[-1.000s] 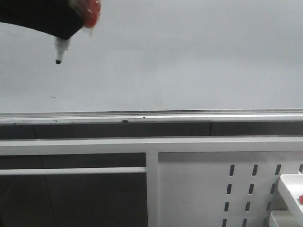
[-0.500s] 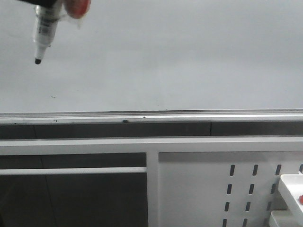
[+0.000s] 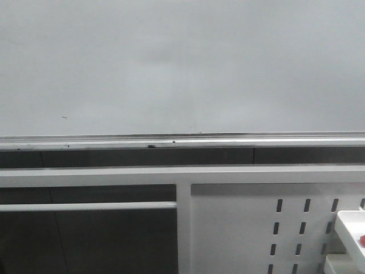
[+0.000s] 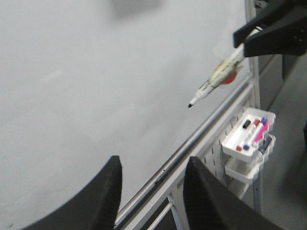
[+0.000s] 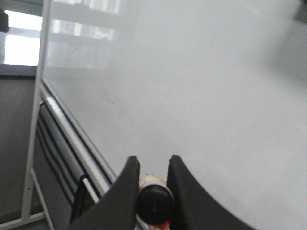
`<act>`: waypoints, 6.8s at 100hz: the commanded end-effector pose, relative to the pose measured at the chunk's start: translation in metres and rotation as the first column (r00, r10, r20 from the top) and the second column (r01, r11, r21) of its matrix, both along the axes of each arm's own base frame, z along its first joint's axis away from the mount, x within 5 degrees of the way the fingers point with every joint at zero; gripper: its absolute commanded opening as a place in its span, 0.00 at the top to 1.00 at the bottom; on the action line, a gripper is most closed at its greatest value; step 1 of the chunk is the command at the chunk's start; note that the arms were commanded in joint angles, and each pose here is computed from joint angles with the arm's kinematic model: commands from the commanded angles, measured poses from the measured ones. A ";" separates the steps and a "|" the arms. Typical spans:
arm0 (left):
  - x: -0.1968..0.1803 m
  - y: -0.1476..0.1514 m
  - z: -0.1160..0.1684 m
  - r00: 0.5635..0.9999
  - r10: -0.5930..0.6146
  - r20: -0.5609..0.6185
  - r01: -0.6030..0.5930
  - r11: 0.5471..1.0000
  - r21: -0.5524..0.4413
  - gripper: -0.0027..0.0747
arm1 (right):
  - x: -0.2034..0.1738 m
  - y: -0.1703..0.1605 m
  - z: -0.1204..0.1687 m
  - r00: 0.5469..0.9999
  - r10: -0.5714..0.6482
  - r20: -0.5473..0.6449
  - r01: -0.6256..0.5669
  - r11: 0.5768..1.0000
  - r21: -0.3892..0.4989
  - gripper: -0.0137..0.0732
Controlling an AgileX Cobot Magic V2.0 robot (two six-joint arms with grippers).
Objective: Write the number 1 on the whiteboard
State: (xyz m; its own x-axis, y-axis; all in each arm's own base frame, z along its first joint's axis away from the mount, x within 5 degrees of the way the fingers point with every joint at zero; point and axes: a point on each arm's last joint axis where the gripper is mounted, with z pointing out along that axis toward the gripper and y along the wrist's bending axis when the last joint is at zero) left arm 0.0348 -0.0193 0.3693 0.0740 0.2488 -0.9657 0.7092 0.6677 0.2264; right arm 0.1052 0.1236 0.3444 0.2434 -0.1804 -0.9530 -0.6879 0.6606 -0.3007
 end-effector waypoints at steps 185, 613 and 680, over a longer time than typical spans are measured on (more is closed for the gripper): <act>-0.016 0.026 -0.049 1.000 0.010 0.012 -0.007 0.969 -0.245 0.99 | 0.070 0.019 -0.045 0.883 -0.337 0.325 0.401 0.903 -0.153 0.92; 0.111 -0.141 -0.028 0.979 0.038 -0.201 -0.113 0.921 -0.373 0.99 | -0.048 -0.026 0.024 0.976 0.219 0.008 -0.216 0.955 0.205 0.90; 0.169 -0.149 -0.079 0.907 0.278 -0.317 -0.370 0.884 -0.285 0.99 | -0.033 -0.052 -0.052 0.982 -0.047 -0.182 0.085 0.975 0.205 0.90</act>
State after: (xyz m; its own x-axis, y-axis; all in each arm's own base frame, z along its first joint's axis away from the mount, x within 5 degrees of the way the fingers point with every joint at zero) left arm 0.1937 -0.1711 0.2735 -0.3378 -0.0385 -0.9404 0.4898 0.8460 -0.2106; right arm 0.0705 0.0748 0.2827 0.0214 0.0090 -0.9997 -0.6981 0.7159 -0.0085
